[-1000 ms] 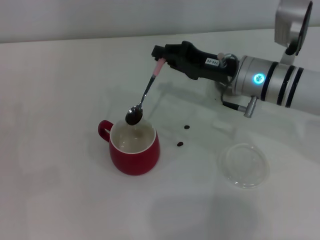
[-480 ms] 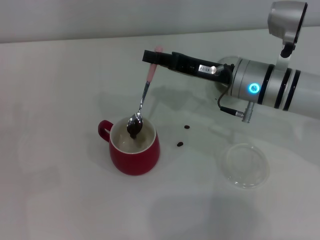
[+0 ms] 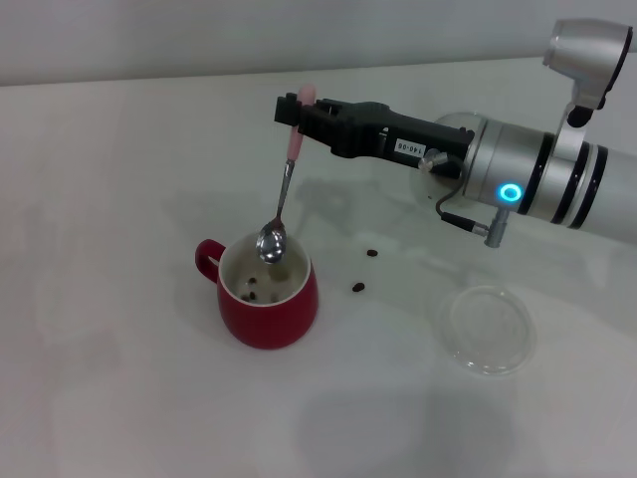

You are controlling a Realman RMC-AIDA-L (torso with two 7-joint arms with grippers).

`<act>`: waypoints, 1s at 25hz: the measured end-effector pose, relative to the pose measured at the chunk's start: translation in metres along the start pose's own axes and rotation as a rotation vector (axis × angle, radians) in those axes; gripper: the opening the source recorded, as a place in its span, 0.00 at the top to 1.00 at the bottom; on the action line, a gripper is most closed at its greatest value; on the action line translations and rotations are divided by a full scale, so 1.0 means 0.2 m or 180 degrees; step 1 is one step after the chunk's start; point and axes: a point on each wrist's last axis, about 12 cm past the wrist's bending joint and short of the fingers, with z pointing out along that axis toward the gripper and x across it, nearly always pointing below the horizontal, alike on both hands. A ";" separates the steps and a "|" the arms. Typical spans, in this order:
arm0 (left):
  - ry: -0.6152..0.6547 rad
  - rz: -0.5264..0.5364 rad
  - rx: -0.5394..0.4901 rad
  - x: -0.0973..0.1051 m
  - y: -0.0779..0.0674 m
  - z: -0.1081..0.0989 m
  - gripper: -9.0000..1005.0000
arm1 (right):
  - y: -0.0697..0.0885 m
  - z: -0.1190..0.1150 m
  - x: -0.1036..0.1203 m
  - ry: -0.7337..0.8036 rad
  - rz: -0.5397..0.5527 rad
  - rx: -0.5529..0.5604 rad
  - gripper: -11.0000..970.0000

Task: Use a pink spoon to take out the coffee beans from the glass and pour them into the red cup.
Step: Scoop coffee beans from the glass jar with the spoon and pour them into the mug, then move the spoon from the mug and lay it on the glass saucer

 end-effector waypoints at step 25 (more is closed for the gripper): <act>-0.0018 0.0038 0.0036 -0.02 -0.01 0.05 0.12 | -0.17 -0.71 -0.10 -0.0346 0.0476 0.0043 0.72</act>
